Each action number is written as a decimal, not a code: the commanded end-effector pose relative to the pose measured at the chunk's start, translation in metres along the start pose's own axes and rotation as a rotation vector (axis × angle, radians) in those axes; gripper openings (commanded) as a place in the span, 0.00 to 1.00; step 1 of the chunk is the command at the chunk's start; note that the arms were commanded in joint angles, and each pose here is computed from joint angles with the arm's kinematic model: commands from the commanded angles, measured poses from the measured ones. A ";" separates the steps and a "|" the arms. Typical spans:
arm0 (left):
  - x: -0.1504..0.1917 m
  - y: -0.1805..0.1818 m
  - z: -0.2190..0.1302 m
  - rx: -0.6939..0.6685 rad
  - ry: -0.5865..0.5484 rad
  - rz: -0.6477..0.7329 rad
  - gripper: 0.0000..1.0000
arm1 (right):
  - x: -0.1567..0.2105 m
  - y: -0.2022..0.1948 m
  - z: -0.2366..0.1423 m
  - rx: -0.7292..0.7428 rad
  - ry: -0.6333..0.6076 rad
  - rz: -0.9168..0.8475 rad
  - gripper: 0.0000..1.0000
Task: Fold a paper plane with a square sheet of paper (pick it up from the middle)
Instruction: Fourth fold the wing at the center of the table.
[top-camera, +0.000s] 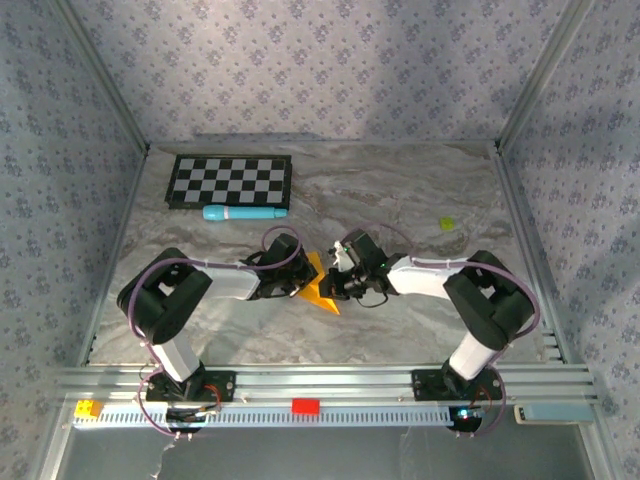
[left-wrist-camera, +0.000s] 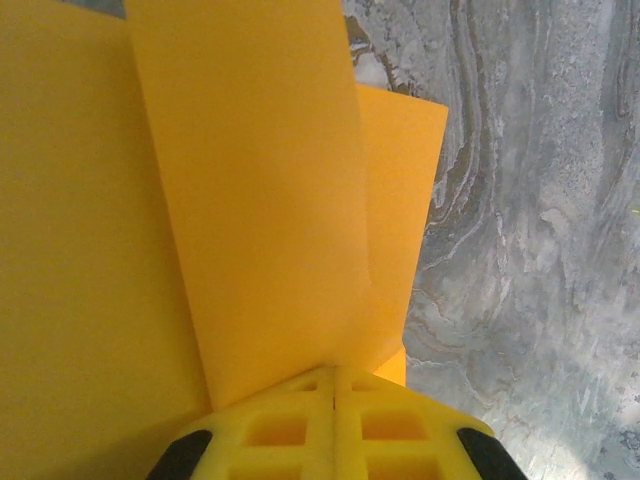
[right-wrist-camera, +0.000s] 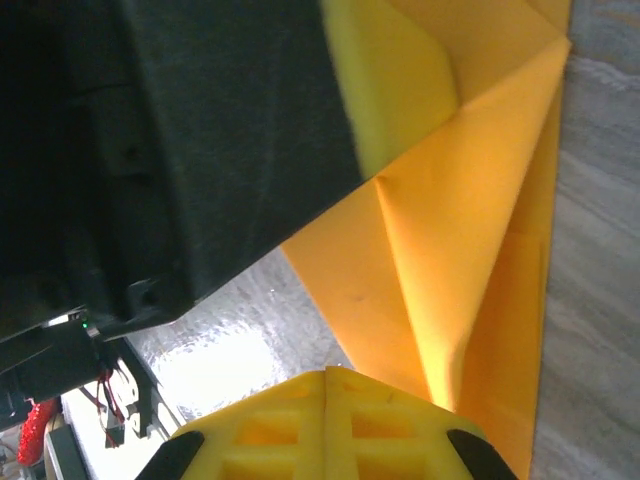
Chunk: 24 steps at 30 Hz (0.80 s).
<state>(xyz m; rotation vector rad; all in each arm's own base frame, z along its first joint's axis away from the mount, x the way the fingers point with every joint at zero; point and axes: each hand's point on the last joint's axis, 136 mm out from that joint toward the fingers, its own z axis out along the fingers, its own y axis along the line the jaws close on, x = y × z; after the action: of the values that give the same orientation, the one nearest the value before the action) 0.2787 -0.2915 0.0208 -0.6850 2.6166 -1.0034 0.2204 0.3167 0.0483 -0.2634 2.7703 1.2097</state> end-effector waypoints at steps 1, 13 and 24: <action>0.000 0.027 0.006 -0.086 -0.004 -0.025 0.00 | -0.005 -0.005 0.003 0.018 0.001 0.022 0.06; -0.002 0.024 0.002 -0.078 -0.013 -0.014 0.01 | 0.008 -0.026 0.010 0.029 0.017 0.083 0.06; -0.004 0.022 0.000 -0.071 -0.024 -0.010 0.04 | 0.017 -0.036 0.011 0.033 0.027 0.108 0.05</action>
<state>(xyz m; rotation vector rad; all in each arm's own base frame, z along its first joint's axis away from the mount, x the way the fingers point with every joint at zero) 0.2793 -0.2914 0.0212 -0.6848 2.6133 -1.0029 0.2181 0.3064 0.0241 -0.1697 2.8103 1.2087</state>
